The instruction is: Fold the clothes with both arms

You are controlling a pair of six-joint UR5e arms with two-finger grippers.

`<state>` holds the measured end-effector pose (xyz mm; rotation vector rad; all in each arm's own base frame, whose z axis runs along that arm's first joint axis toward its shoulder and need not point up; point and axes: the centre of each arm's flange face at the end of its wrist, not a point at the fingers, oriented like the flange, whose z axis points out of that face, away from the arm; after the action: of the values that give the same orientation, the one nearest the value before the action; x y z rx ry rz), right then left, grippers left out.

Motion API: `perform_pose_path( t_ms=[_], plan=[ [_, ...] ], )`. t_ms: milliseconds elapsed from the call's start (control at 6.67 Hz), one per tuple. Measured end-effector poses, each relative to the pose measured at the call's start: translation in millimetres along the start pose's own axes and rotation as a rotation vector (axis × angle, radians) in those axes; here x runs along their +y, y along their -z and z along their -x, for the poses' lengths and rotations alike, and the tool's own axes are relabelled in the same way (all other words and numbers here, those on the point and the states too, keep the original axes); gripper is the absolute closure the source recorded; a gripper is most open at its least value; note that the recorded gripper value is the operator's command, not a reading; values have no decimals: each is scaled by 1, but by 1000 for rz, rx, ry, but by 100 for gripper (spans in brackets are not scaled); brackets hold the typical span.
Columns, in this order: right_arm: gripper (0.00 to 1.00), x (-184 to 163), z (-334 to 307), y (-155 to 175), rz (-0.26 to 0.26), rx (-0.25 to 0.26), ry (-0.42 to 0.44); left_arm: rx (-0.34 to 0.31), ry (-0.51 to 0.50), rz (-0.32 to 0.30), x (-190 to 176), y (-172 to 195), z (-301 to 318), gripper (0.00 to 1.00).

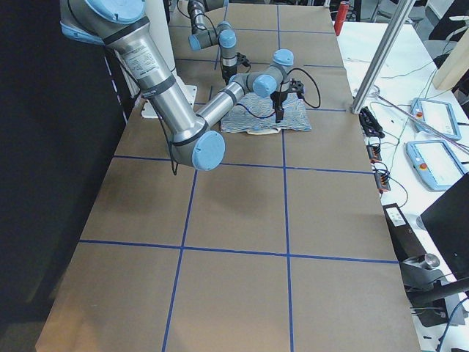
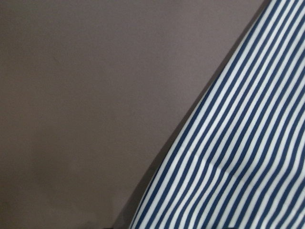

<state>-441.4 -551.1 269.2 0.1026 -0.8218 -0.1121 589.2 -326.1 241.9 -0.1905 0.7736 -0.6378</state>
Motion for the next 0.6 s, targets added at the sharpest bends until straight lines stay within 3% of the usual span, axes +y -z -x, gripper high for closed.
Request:
perform_pose_path(
  t_ms=[150,300,450,600],
  plan=[
    [0,0,0,0,-1,0,1,1,-1,3,0,1,0,26],
    [0,1,1,0,-3,-2,2,0,-1,4,1,0,0,33],
    [0,1,0,0,-3,-1,2,-1,-1,5,1,0,0,42],
    [0,3,-2,-2,-2,2,1,-2,-2,5,1,-1,1,60]
  ],
)
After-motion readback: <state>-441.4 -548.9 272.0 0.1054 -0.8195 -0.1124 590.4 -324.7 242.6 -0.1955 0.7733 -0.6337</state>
